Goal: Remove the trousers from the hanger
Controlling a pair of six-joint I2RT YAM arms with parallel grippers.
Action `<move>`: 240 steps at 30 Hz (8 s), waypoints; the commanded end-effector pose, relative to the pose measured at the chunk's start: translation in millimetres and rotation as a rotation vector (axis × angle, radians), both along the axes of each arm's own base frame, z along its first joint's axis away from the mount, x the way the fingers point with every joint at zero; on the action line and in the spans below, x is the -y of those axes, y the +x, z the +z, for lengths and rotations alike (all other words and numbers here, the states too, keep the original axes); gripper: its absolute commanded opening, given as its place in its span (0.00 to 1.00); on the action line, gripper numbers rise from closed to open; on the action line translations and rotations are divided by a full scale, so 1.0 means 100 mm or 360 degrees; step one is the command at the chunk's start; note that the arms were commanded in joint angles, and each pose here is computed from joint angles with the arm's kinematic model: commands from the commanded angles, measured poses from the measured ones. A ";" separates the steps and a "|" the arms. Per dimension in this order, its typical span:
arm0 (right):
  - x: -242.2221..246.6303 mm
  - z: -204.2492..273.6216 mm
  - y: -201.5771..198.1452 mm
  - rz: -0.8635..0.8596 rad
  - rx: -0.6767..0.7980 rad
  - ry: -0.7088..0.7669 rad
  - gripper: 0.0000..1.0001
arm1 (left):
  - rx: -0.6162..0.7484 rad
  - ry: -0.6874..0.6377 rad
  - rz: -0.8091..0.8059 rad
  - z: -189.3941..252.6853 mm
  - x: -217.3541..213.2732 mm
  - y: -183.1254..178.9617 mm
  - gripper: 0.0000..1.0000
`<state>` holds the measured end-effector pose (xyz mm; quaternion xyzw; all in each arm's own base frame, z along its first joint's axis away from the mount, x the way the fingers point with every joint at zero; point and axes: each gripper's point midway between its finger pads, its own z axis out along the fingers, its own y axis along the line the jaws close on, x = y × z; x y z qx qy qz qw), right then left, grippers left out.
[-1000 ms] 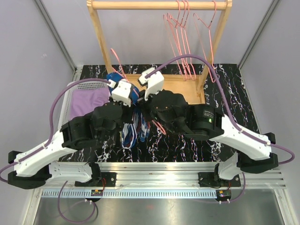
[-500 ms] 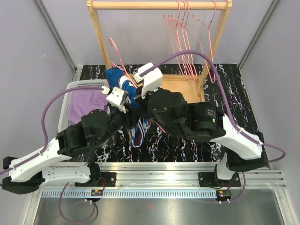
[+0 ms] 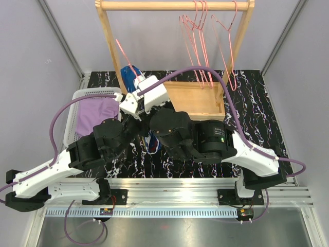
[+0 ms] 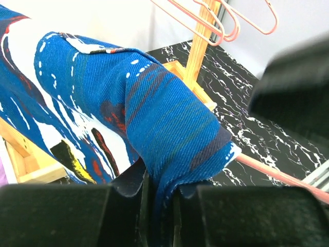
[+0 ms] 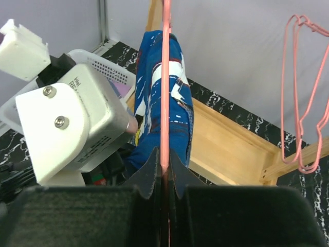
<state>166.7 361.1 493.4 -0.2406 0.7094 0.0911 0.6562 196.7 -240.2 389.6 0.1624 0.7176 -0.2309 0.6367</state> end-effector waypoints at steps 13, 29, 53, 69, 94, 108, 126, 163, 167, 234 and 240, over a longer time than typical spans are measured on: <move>0.24 0.54 0.06 -0.0190 0.0093 0.0327 0.00 | 0.0050 -0.0045 -0.0145 0.22 0.08 -0.10 0.17; 0.24 0.41 0.14 -0.0236 0.0085 0.0276 0.00 | 0.0035 0.0132 -0.0323 0.23 0.10 -0.26 0.13; 0.13 0.16 0.18 -0.0191 0.0009 0.0227 0.00 | 0.0117 0.0247 0.0049 0.23 -0.37 -0.02 0.00; -0.09 -0.95 0.40 -0.0066 -0.0430 0.0399 0.00 | 0.0359 -0.0452 0.0317 1.48 -0.96 -0.05 0.00; 0.45 -1.81 0.37 -0.0235 -0.0516 0.0311 0.00 | 0.0582 -0.0212 0.1004 1.87 -1.86 0.07 0.00; 0.83 -1.14 0.36 -0.0228 -0.0378 0.0349 0.00 | 0.0496 0.0455 0.1508 1.06 -2.57 0.16 0.00; 0.87 -0.69 0.30 -0.0056 -0.0265 0.0465 0.00 | 0.0046 0.1128 0.1469 -0.64 -2.87 0.67 0.00; 1.70 -0.37 0.08 0.0054 -0.0084 0.0576 0.00 | -0.0852 0.1920 0.0832 -2.56 -2.55 2.05 0.00; 1.63 -0.47 0.08 0.0060 -0.0110 0.0516 0.00 | -0.0978 0.1830 0.0843 -2.56 -2.45 2.17 0.00; 0.89 -0.87 0.45 -0.0055 -0.0200 0.0148 0.00 | -0.1697 0.0381 0.1021 -3.53 -2.56 1.82 0.85; 0.96 -0.86 0.42 -0.0052 -0.0190 0.0162 0.00 | -0.1748 0.0523 0.0957 -3.53 -2.57 1.75 0.83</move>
